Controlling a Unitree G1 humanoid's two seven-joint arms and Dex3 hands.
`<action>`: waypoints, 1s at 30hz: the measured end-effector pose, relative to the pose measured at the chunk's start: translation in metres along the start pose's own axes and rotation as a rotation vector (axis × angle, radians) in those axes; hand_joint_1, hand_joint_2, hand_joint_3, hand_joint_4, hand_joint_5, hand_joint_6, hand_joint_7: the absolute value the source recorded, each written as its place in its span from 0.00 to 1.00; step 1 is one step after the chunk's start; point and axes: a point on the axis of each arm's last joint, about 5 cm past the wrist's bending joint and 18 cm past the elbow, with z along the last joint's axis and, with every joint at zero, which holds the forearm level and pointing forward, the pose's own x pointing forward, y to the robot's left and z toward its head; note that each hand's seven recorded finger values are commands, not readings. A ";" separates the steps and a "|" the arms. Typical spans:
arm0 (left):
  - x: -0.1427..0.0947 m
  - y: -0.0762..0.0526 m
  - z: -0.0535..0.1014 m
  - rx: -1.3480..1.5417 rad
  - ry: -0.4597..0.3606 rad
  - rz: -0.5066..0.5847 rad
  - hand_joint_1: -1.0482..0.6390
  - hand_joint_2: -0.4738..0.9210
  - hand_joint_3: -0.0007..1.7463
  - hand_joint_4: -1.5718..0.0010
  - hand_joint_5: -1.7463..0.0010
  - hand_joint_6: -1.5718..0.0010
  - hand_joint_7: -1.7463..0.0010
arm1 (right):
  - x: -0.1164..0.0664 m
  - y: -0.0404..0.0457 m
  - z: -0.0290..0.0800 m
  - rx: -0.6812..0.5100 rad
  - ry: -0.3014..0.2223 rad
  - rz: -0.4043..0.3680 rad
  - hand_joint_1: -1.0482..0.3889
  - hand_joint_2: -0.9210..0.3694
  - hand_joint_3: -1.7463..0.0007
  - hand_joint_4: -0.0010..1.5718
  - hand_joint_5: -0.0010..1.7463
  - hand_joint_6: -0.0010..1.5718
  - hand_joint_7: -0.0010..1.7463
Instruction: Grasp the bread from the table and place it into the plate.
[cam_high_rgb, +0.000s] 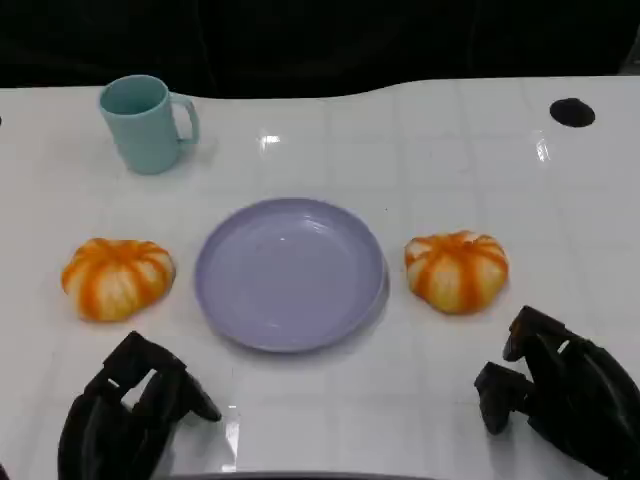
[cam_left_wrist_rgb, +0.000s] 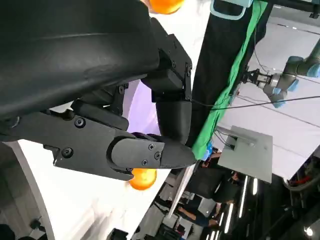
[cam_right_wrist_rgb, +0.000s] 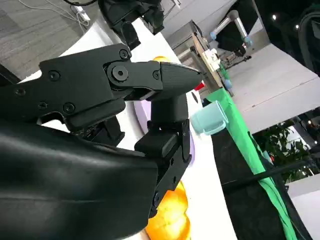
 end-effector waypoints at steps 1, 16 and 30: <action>0.000 0.000 0.000 0.000 0.000 0.000 0.29 1.00 0.16 0.61 0.00 0.69 0.13 | 0.000 0.0000 0.000 0.000 0.000 0.000 0.37 0.00 0.78 0.55 1.00 0.42 1.00; 0.000 0.000 0.000 -0.002 0.000 -0.007 0.29 1.00 0.15 0.60 0.00 0.69 0.11 | 0.006 -0.0065 0.020 -0.178 -0.033 0.085 0.36 0.00 0.84 0.45 0.77 0.49 0.46; 0.001 0.000 0.000 -0.004 0.003 -0.008 0.28 1.00 0.15 0.59 0.00 0.68 0.12 | 0.010 -0.0085 0.073 -0.714 -0.106 0.132 0.29 0.00 0.93 0.26 0.28 0.32 0.06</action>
